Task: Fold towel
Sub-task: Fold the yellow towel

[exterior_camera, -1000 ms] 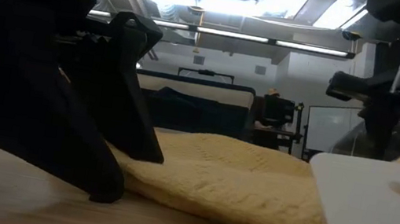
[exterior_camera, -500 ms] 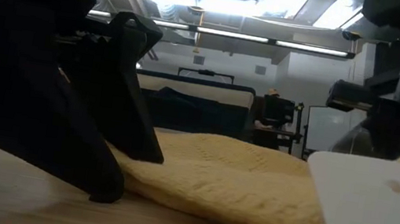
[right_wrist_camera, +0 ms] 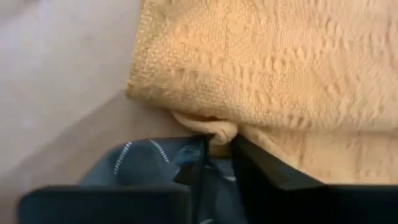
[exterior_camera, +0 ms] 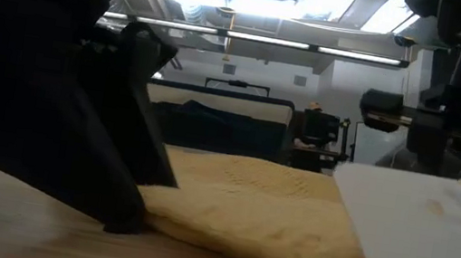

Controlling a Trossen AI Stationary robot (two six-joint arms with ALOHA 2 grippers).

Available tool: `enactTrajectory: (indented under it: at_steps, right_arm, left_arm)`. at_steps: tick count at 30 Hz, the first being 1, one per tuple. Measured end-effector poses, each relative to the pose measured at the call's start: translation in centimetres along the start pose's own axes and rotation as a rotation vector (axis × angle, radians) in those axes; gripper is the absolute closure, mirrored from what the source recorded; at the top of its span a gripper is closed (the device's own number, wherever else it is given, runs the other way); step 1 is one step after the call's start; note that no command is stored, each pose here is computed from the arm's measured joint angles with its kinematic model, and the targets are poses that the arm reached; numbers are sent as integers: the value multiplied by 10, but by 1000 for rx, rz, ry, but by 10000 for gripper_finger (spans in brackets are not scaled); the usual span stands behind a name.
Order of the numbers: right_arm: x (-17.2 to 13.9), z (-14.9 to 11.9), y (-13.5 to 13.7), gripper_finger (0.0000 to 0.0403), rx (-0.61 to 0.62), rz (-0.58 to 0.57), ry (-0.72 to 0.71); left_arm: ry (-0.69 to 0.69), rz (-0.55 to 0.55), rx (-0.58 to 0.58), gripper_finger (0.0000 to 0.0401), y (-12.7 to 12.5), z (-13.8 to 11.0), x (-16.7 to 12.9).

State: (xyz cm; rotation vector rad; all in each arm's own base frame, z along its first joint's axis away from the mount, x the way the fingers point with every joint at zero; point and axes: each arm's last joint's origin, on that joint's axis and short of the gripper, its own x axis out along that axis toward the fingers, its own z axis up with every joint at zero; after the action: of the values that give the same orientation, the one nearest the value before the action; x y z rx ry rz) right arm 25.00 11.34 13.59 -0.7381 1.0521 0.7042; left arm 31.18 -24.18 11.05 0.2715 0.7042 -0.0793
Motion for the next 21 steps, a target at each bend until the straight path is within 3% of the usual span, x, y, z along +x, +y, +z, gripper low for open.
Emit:
enactTrajectory:
  at_steps: [4, 8, 14, 21]
  right_arm:
    - [0, 1, 2, 384, 122, 62, -37]
    - [0, 3, 3, 380, 275, 134, -67]
    - [-1, 5, 6, 395, 494, 250, -97]
    - [-2, 15, 10, 396, 542, 275, -145]
  left_arm:
    - [-24, -15, -109, 345, -5, 1, -2]
    - [-38, -26, -252, 392, -12, 0, -6]
    - [-65, -17, -381, 393, -25, -2, -15]
    - [-130, 11, -446, 397, -29, 5, -30]
